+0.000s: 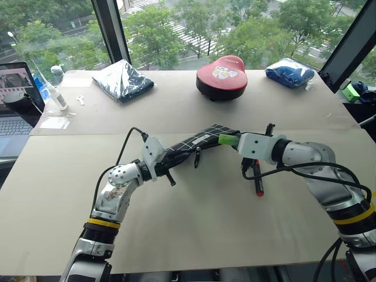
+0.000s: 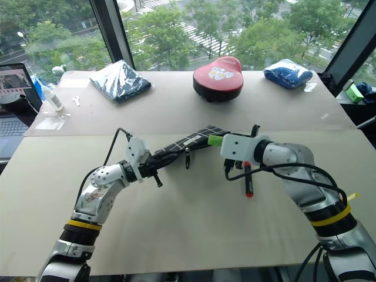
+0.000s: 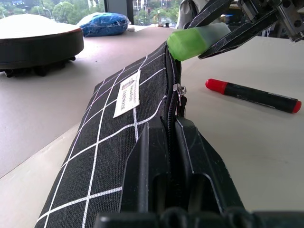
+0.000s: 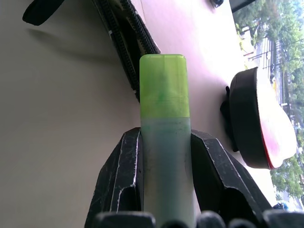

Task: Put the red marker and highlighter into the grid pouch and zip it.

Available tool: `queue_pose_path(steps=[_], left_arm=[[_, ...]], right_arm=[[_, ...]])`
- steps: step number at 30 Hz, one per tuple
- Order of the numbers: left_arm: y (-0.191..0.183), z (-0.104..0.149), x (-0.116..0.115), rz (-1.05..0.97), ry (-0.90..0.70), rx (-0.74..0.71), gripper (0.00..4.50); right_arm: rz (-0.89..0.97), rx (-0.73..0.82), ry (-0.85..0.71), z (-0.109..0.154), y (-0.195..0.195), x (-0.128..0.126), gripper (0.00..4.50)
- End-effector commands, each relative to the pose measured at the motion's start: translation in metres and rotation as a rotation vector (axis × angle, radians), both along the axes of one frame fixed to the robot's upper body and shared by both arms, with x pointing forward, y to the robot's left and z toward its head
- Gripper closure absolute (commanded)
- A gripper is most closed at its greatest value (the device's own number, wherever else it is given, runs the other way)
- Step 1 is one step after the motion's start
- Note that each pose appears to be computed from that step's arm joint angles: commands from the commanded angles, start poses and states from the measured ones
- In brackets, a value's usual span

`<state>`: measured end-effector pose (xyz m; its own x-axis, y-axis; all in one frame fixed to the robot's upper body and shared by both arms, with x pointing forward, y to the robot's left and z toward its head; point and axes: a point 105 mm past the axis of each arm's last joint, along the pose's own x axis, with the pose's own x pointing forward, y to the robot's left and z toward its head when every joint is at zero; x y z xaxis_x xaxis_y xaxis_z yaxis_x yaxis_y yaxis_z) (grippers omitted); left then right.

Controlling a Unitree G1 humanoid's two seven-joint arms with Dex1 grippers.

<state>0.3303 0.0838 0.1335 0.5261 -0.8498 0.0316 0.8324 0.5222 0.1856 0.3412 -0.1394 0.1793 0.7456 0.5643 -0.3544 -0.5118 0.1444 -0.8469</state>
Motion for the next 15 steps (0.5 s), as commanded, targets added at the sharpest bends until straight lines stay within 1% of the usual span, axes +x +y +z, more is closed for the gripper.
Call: queue_pose_path(steps=[1, 6, 15], left_arm=[[-0.005, 0.01, -0.004, -0.025, -0.044, -0.005, 4.5], [-0.004, 0.011, -0.003, -0.021, -0.039, -0.015, 4.5], [-0.003, 0.013, -0.001, -0.024, -0.042, -0.014, 4.5]], right_arm=[[0.015, -0.014, -0.044, 0.008, 0.001, -0.002, 3.49], [-0.01, -0.02, -0.03, 0.004, -0.008, -0.004, 3.49], [-0.056, -0.011, -0.033, 0.005, -0.019, 0.0, 3.49]])
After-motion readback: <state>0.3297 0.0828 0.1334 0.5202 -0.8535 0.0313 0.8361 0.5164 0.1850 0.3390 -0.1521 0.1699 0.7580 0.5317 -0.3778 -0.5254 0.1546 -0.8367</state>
